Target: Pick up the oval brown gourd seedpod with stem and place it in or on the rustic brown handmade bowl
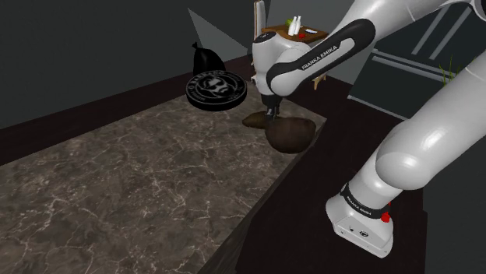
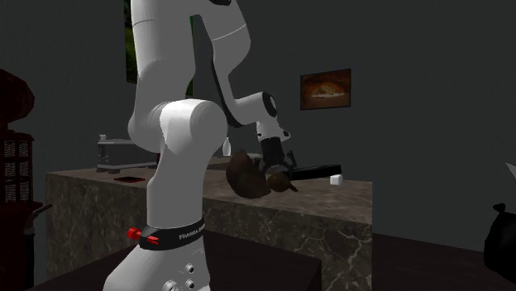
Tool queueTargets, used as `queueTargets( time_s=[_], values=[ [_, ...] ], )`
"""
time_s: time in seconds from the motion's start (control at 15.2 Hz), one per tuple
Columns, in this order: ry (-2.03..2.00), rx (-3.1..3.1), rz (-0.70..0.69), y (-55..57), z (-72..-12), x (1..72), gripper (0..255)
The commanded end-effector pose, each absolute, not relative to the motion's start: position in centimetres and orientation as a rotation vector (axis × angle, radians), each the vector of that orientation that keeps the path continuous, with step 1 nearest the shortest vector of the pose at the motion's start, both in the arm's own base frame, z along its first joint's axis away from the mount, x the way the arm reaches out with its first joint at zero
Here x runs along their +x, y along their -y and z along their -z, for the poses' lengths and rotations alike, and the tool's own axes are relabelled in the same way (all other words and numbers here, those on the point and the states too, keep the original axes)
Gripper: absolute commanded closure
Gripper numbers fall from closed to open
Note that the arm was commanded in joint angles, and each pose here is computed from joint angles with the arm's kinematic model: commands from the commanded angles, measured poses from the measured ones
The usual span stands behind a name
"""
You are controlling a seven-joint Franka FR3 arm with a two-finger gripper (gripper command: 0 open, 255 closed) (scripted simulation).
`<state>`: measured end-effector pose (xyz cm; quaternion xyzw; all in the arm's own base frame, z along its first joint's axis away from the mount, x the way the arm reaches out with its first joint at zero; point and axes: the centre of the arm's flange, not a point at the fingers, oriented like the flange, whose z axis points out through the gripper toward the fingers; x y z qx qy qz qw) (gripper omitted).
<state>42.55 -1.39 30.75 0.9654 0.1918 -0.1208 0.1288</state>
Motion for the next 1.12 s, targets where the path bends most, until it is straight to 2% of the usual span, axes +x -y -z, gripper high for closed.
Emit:
queueTargets(
  time_s=[0.0, 0.07, 0.13, 0.73, 1.06],
  values=[
    [-0.560, 2.807, 0.368, 1.4, -30.4, 42.4, 0],
    [-0.560, 2.807, 0.368, 1.4, -30.4, 42.4, 0],
    [-0.560, 2.807, 0.368, 1.4, -30.3, 42.4, 255],
    [-0.560, 2.807, 0.368, 1.4, -30.4, 42.4, 255],
    [-0.560, 2.807, 0.368, 1.4, -33.0, 42.4, 255]
  ],
)
